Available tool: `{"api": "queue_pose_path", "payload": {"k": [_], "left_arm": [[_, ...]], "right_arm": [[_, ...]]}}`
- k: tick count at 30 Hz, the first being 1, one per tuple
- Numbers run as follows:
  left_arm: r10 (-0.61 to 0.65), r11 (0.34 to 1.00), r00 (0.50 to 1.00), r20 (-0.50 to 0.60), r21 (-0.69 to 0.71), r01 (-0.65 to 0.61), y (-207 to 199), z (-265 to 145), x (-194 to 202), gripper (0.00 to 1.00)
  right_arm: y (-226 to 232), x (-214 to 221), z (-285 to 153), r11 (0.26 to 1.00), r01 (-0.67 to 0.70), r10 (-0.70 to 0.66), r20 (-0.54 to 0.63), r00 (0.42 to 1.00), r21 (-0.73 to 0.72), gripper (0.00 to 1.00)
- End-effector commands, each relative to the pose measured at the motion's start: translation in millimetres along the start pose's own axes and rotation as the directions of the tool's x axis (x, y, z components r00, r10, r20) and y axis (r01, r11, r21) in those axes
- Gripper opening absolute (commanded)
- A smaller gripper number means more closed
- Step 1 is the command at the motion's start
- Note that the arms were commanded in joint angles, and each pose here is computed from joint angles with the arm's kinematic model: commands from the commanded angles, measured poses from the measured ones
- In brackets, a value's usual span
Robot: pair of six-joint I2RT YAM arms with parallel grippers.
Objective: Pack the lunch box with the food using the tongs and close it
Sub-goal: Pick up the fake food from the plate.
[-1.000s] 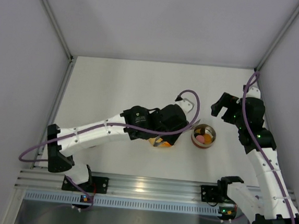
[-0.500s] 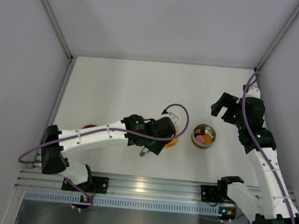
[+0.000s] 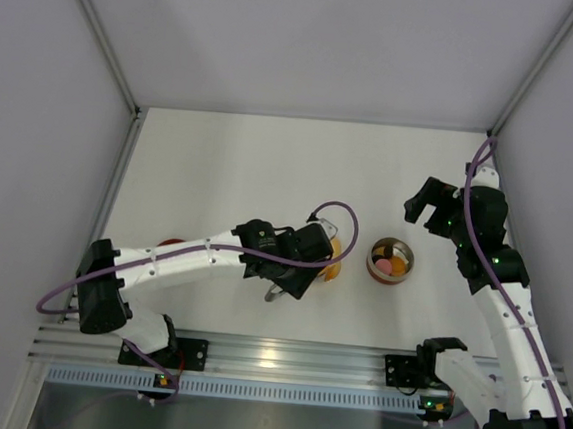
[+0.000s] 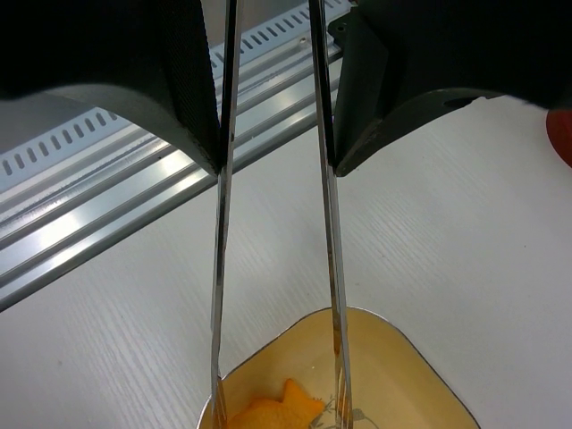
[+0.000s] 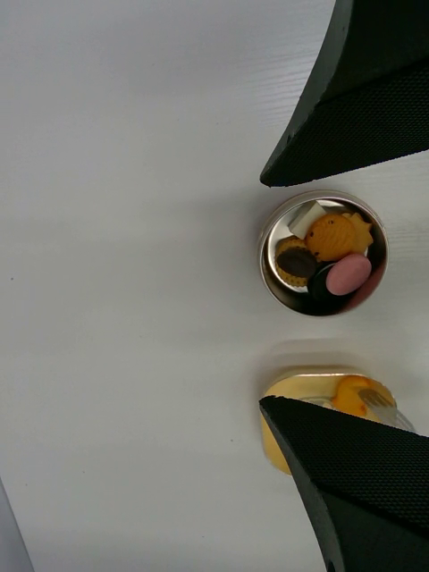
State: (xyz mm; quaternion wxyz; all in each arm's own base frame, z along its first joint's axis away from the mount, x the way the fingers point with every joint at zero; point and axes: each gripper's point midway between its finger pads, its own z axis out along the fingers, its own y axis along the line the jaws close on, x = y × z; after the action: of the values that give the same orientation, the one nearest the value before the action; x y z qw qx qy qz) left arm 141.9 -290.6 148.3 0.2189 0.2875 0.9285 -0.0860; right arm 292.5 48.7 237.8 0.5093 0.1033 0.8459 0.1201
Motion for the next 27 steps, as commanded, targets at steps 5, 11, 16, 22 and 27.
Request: {"api": "queue_pose_path", "payload": {"k": [5,11,16,22,27], "left_arm": [[0.008,0.999,1.0,0.0,0.046,-0.008,-9,9,-5,0.55],[-0.005,0.999,1.0,-0.019,0.045,0.006,-4,17,-3,0.55],[-0.019,0.998,0.999,-0.037,0.054,0.021,-1,21,-1,0.54],[-0.036,0.997,0.999,-0.04,0.066,0.038,3,26,-4,0.51],[-0.043,0.996,0.998,-0.036,0.077,0.046,3,26,-7,0.44]], "right_arm": [[3,-14,-4,1.0,0.012,-0.012,0.035,0.999,-0.004,0.99],[3,-15,-4,1.0,0.016,-0.015,0.036,0.999,-0.005,0.99],[3,-14,-4,1.0,0.014,-0.014,0.037,0.999,-0.006,0.99],[3,-14,-3,1.0,0.013,-0.012,0.036,0.999,-0.005,0.99],[3,-14,-3,1.0,0.014,-0.014,0.037,0.999,-0.002,1.0]]}}
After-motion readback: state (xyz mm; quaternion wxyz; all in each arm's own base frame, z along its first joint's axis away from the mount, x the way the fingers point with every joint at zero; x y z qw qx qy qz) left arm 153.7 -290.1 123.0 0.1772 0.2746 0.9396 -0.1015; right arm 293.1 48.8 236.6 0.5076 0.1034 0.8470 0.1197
